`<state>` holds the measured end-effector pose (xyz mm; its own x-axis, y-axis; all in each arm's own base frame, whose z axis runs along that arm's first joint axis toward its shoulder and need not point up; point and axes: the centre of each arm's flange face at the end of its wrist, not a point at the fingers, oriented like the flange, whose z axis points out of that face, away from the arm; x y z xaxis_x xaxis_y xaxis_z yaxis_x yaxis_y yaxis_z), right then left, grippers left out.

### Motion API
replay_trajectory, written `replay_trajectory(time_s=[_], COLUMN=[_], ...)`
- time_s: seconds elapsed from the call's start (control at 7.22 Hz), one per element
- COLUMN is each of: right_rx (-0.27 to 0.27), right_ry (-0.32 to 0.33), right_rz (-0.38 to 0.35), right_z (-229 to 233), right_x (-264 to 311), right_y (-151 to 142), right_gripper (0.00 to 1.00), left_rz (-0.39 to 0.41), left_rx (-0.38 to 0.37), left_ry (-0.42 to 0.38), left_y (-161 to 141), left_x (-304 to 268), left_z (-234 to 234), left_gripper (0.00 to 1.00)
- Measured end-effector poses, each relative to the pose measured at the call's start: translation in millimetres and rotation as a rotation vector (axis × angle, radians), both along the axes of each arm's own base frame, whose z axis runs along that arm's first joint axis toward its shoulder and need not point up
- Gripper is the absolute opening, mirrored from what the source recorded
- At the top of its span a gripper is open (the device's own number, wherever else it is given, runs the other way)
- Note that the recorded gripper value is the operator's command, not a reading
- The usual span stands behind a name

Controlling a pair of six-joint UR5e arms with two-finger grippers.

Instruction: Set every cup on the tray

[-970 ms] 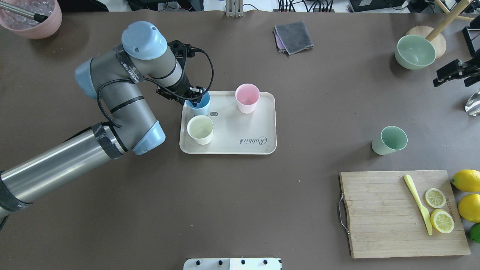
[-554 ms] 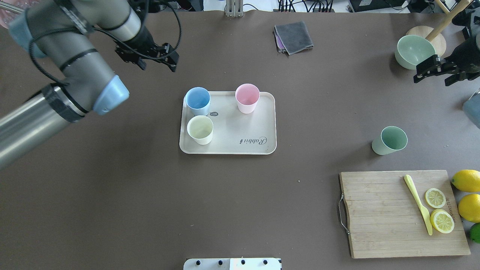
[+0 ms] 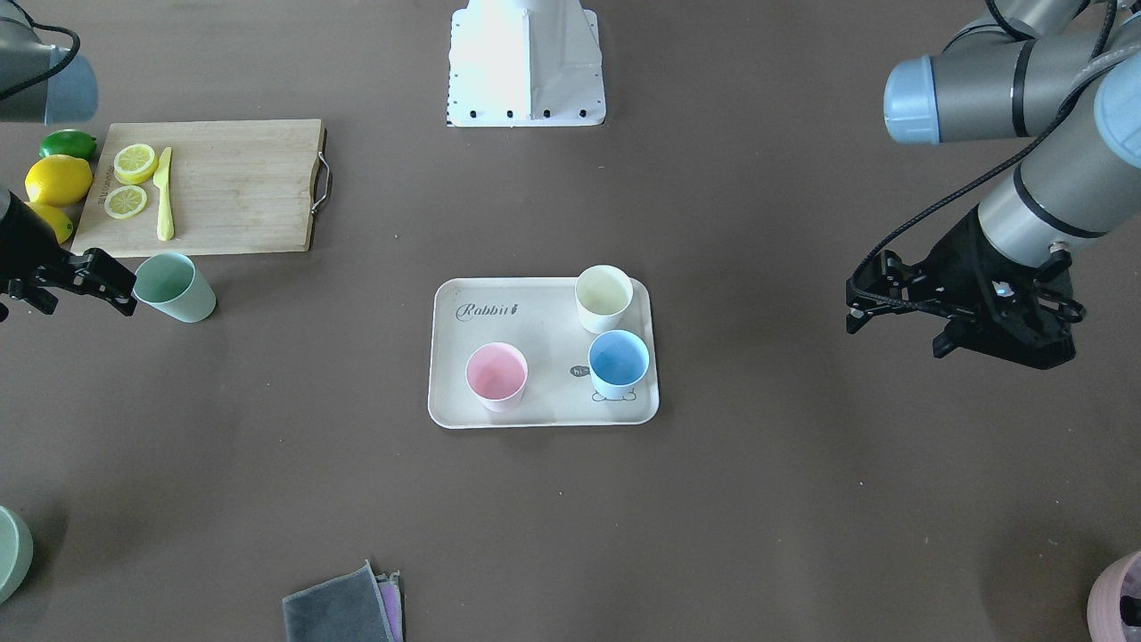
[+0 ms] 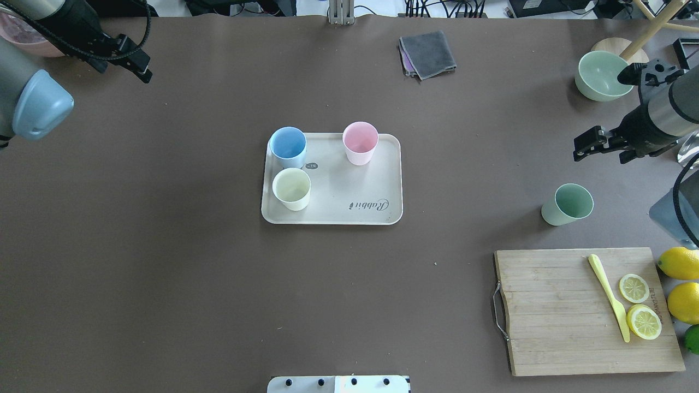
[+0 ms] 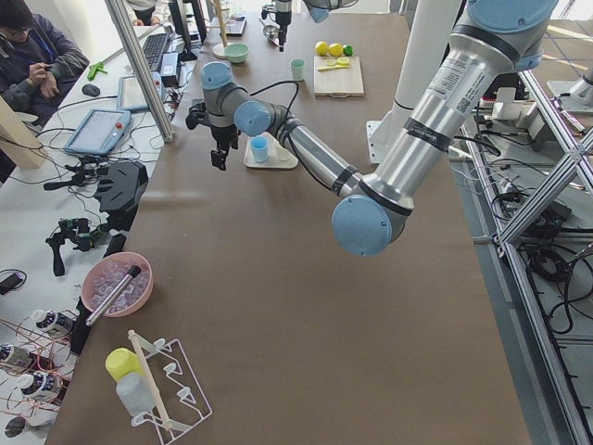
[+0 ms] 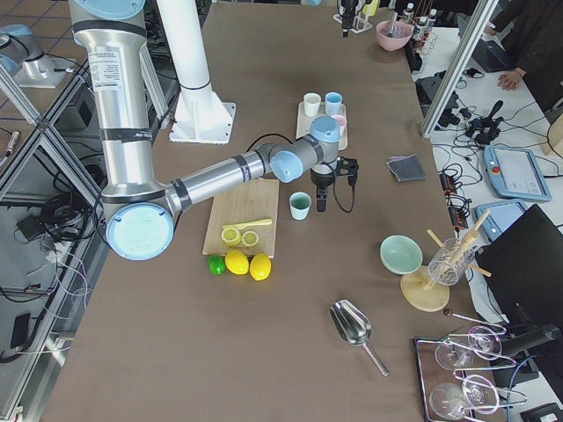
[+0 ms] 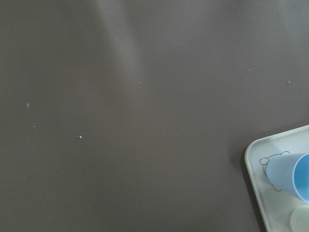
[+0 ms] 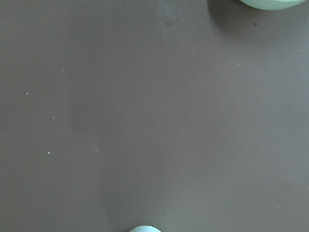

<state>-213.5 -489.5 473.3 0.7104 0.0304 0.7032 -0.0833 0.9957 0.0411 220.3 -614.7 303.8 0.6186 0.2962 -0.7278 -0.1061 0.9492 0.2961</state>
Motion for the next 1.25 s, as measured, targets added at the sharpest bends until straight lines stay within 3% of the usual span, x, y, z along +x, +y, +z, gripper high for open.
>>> replay_trajectory(time_s=[0.28, 0.55, 0.83, 1.25], right_rx=[0.046, 0.045, 0.028, 0.036], right_ry=[0.011, 0.03, 0.034, 0.015], right_rz=[-0.034, -0.043, -0.03, -0.032], right_z=[29.2, 43.6, 43.1, 30.4], right_x=[-10.7, -16.8, -38.7, -49.0], right_y=[32.7, 47.2, 56.8, 60.0], right_gripper=[0.97, 0.55, 0.0, 0.0], left_rz=[0.001, -0.003, -0.004, 0.0], left_rx=[-0.001, -0.006, -0.007, -0.008], left_ry=[-0.006, -0.006, -0.006, -0.006], left_y=[1.3, 2.8, 3.3, 4.2], left_x=[-2.8, -3.9, -4.2, -1.9], left_z=[5.4, 7.1, 8.0, 8.2], left_gripper=[0.99, 0.98, 0.98, 0.98])
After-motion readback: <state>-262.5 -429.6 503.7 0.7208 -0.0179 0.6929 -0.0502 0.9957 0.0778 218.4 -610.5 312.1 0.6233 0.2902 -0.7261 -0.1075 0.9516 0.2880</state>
